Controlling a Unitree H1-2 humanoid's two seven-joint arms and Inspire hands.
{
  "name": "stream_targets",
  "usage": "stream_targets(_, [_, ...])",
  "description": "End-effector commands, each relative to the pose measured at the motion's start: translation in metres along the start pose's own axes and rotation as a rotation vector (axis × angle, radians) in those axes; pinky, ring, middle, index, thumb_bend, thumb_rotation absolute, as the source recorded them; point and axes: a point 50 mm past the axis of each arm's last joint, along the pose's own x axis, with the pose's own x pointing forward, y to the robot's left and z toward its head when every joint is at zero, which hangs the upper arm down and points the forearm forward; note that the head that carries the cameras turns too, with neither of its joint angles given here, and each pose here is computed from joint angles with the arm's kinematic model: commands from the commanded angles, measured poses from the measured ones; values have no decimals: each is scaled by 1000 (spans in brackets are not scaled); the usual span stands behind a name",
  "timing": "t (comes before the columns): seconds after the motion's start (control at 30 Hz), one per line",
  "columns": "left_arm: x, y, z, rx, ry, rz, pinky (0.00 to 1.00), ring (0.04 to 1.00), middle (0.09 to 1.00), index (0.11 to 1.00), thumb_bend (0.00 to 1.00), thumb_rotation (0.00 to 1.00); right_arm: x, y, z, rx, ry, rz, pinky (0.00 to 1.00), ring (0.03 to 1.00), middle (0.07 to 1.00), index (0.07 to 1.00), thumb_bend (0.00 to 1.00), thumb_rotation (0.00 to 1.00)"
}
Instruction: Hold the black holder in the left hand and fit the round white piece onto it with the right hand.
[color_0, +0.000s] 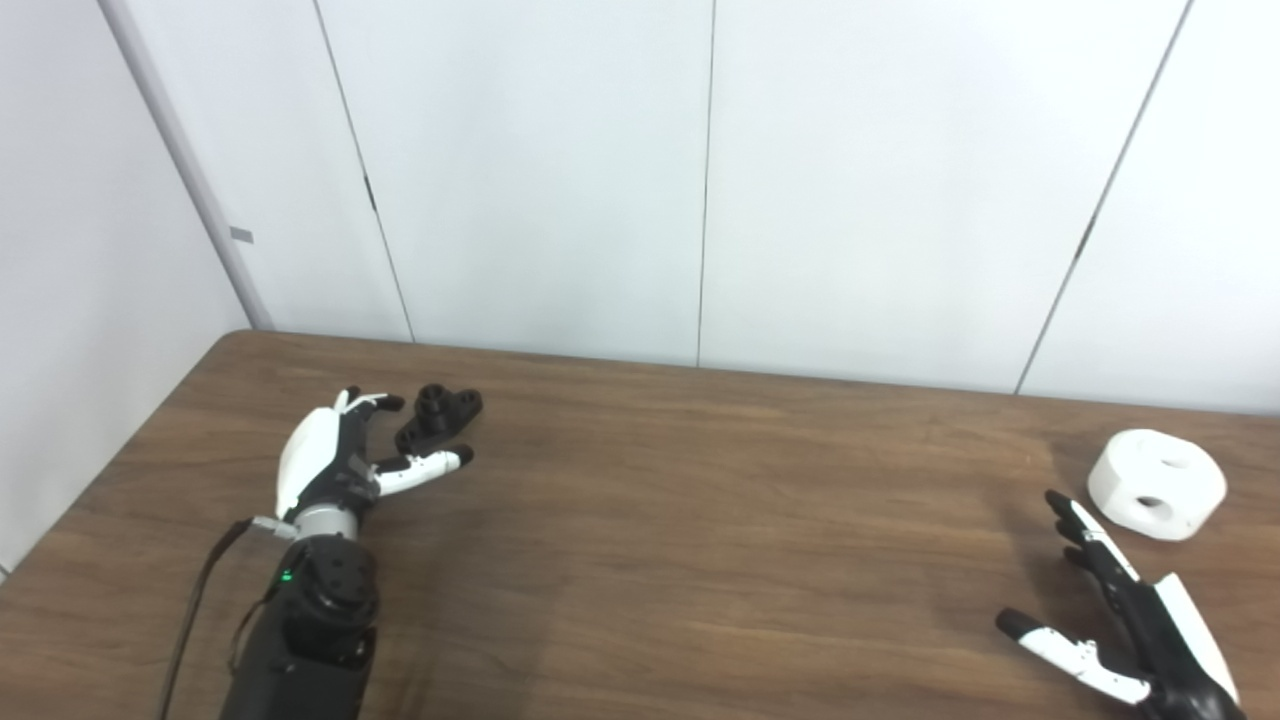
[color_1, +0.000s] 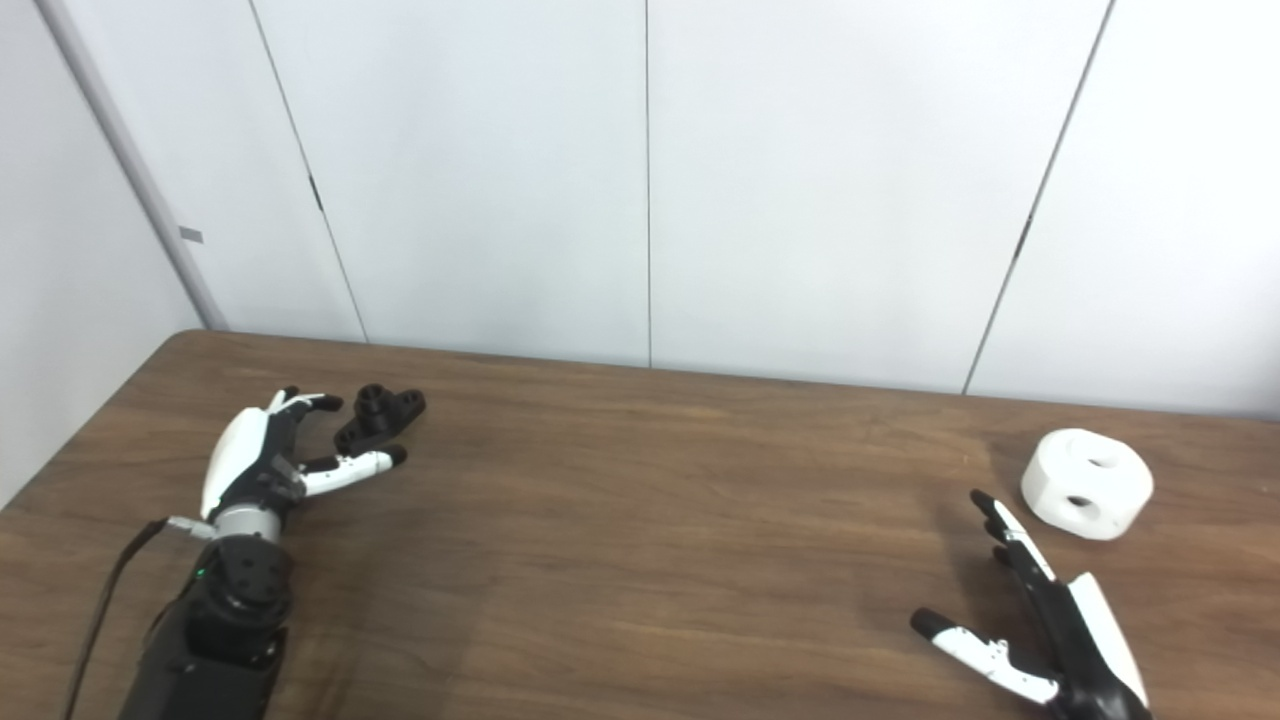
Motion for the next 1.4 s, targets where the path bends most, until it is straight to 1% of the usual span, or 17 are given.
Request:
stream_targets(0.0, [13, 14, 18, 6, -43, 74, 1000, 1000, 1000, 815, 985, 356, -21, 5, -21, -5, 91, 29, 900, 945, 962, 932, 709, 651])
stream_targets(0.13, [17, 6, 12, 14, -25, 73, 1000, 1000, 1000, 815, 982, 354, -21, 4, -21, -4, 92, 27, 891, 942, 962, 929, 724, 663])
stream_targets(0.23, [19, 3, 11, 11, -18, 81, 1000, 1000, 1000, 815, 979, 340, -21, 3, -23, 0, 95, 27, 906, 942, 957, 921, 760, 691])
stream_targets(0.47, [23, 3, 13, 6, -12, 123, 1000, 1000, 1000, 840, 974, 339, -23, 1, -27, 0, 101, 34, 911, 949, 963, 927, 728, 694])
stream_targets(0.6, [27, 2, 12, 9, -11, 131, 1000, 1000, 1000, 832, 984, 336, -24, 0, -28, 7, 111, 36, 944, 962, 968, 933, 729, 696])
stream_targets(0.77, [34, -2, 10, 41, 3, 118, 1000, 1000, 1000, 835, 988, 348, -25, 0, -28, 12, 117, 35, 942, 963, 971, 935, 728, 691])
stream_targets(0.97, [43, -6, 7, 75, 34, 88, 1000, 1000, 1000, 831, 975, 303, -26, 0, -27, 10, 113, 31, 951, 962, 967, 935, 725, 694])
stream_targets(1.13, [49, -7, 6, 109, 51, 58, 1000, 1000, 1000, 836, 984, 317, -28, 0, -25, 13, 110, 33, 951, 964, 969, 940, 716, 685])
stream_targets(1.23, [53, -7, 6, 138, 57, 55, 1000, 1000, 1000, 812, 985, 335, -29, 0, -24, 7, 107, 32, 955, 964, 967, 937, 697, 672])
stream_targets(1.33, [56, -7, 8, 152, 55, 58, 1000, 1000, 1000, 761, 979, 312, -30, -1, -24, 15, 104, 34, 942, 962, 969, 937, 708, 685])
stream_targets(1.37, [56, -7, 9, 150, 55, 58, 1000, 1000, 1000, 759, 979, 311, -30, -1, -24, 16, 104, 34, 941, 962, 969, 937, 708, 685])
